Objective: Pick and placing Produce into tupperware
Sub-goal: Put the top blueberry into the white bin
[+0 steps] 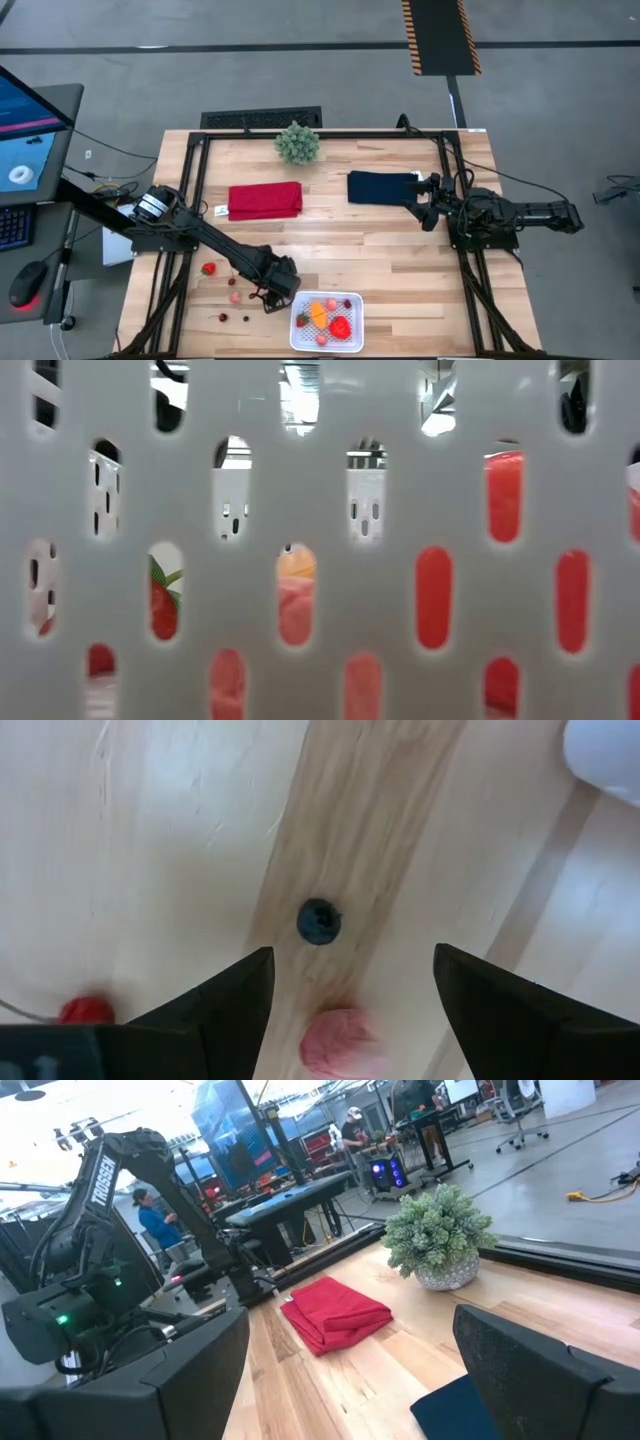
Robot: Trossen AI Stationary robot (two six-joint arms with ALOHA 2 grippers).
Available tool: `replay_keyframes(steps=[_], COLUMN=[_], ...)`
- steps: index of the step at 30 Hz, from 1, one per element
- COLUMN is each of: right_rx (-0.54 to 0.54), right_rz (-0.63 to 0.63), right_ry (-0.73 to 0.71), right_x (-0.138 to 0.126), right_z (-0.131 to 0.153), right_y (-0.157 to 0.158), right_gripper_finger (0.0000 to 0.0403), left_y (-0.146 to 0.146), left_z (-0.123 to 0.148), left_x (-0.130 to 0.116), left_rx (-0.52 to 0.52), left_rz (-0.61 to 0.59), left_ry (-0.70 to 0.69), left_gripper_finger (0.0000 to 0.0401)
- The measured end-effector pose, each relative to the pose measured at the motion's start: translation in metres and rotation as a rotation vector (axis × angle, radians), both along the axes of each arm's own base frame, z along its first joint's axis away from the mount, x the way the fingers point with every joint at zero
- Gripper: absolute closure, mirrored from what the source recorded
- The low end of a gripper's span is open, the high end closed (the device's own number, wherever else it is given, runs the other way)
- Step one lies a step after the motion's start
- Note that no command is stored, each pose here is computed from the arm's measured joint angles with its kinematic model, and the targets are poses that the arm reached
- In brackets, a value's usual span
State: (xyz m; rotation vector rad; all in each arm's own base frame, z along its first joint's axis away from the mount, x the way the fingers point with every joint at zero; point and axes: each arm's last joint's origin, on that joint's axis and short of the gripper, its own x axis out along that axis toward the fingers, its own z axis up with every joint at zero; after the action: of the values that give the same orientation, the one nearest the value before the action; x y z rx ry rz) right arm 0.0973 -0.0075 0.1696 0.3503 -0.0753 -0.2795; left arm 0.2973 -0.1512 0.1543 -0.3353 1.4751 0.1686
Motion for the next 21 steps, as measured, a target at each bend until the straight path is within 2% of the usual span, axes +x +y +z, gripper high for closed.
replay_keyframes(steps=[11,21], right_rx=[0.0,0.0], right_rz=[0.0,-0.001], right_ry=[0.0,0.0], right_x=[0.0,0.0], right_z=[0.0,0.0], right_y=[0.0,0.0], right_gripper_finger=[0.0029,0.0029], left_y=[-0.0009,-0.0001], left_z=[0.0003,0.0003], left_x=[0.0022,0.0025], left_rx=[0.007,0.031], left_rz=[-0.125,-0.172], left_ry=[-0.036,-0.048], left_gripper_finger=[0.0137,0.0138])
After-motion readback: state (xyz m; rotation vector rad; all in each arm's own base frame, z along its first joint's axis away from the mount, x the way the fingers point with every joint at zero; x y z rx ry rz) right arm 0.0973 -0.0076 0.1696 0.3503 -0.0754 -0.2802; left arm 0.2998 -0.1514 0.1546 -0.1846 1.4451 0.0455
